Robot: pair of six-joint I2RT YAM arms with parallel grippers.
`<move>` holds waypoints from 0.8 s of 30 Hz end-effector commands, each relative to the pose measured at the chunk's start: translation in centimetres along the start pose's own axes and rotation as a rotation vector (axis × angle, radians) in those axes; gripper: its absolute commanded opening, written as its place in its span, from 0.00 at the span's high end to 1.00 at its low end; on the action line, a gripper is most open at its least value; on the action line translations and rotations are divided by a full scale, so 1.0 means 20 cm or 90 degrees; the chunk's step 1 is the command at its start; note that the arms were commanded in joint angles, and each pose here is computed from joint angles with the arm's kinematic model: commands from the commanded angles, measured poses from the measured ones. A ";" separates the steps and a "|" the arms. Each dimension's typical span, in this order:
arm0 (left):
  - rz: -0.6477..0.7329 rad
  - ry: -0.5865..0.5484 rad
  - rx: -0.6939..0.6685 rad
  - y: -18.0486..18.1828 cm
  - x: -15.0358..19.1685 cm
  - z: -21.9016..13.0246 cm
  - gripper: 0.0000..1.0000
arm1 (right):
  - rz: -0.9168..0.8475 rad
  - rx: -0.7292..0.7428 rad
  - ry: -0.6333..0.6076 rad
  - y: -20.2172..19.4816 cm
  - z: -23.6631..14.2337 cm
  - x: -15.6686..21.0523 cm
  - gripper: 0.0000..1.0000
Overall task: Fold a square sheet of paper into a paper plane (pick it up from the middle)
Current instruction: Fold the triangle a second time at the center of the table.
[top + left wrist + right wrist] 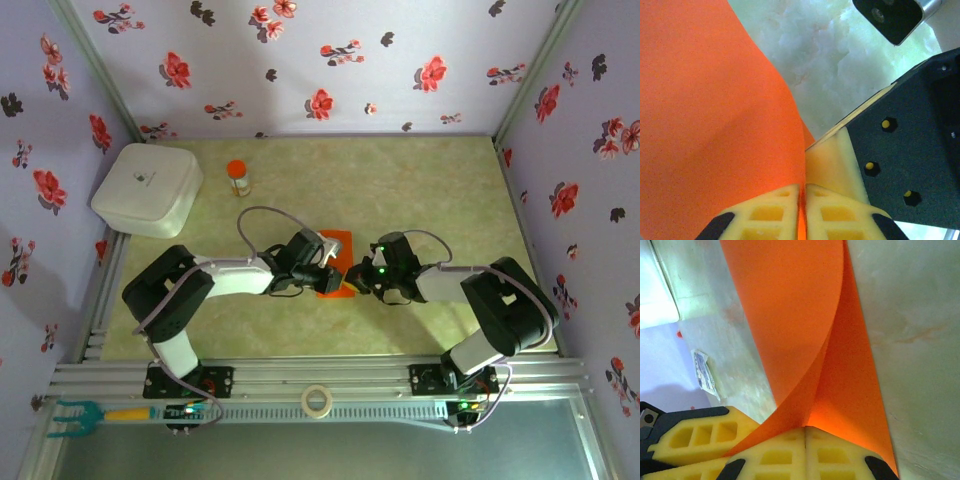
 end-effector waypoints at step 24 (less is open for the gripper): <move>0.015 -0.023 0.017 -0.02 -0.05 -0.04 1.00 | -0.014 0.086 0.005 -0.07 -0.02 0.02 0.95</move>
Point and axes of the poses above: each hand's point on the last joint's axis, 136 mm out from that joint toward the fingers, its own z axis out along the fingers, its own y axis along the line the jaws close on, x = y × z, the point moved 7 cm from there along -z, back along the fingers, and after that the axes turned 1 degree about z, right-handed, at the moved point
